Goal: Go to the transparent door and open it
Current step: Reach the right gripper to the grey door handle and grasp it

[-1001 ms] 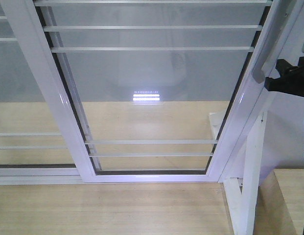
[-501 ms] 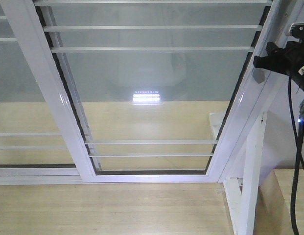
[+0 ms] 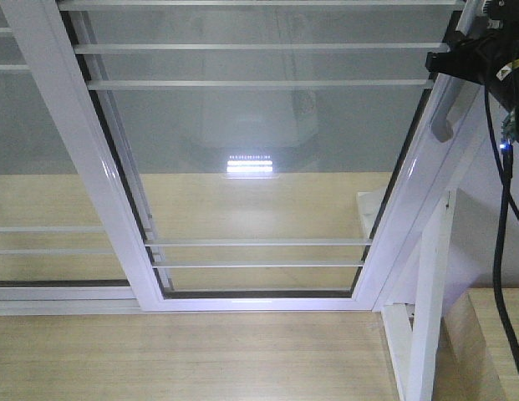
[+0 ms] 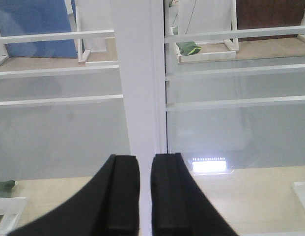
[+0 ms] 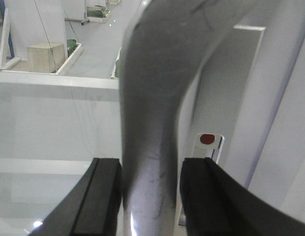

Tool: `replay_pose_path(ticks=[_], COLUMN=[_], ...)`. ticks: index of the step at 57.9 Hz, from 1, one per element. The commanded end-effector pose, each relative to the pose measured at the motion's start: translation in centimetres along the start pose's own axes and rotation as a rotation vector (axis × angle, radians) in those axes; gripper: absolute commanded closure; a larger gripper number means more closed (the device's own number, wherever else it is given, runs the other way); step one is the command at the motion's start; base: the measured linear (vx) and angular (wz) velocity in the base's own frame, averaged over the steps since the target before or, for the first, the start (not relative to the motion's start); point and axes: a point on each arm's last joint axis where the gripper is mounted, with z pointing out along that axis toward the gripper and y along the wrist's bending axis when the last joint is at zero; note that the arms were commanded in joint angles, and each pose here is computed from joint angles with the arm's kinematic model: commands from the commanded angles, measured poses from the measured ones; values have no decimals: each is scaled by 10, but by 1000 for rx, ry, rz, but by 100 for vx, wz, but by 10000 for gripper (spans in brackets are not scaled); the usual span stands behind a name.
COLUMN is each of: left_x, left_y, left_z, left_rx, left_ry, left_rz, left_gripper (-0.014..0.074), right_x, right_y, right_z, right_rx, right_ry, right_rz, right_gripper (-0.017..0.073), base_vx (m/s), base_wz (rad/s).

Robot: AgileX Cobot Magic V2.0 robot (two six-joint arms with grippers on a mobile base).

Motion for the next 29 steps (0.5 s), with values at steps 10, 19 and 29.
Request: replay_pose_path(ticks=[10, 19, 29], left_x=[-20, -20, -20], left_y=[0, 0, 0], left_z=[-3, -3, -3], left_rx=[9, 9, 9], left_ry=[-126, -126, -126], left_rz=[-10, -10, -10], left_gripper=[340, 340, 340], right_x=[-30, -28, -28], right_y=[-4, -3, -2], right_z=[-1, 0, 1], right_rx=[14, 7, 0], right_ry=[-134, -130, -127], right_rz=[-3, -15, 22], right_gripper=[266, 295, 295], base_vx=[0, 0, 0], base_wz=[0, 0, 0])
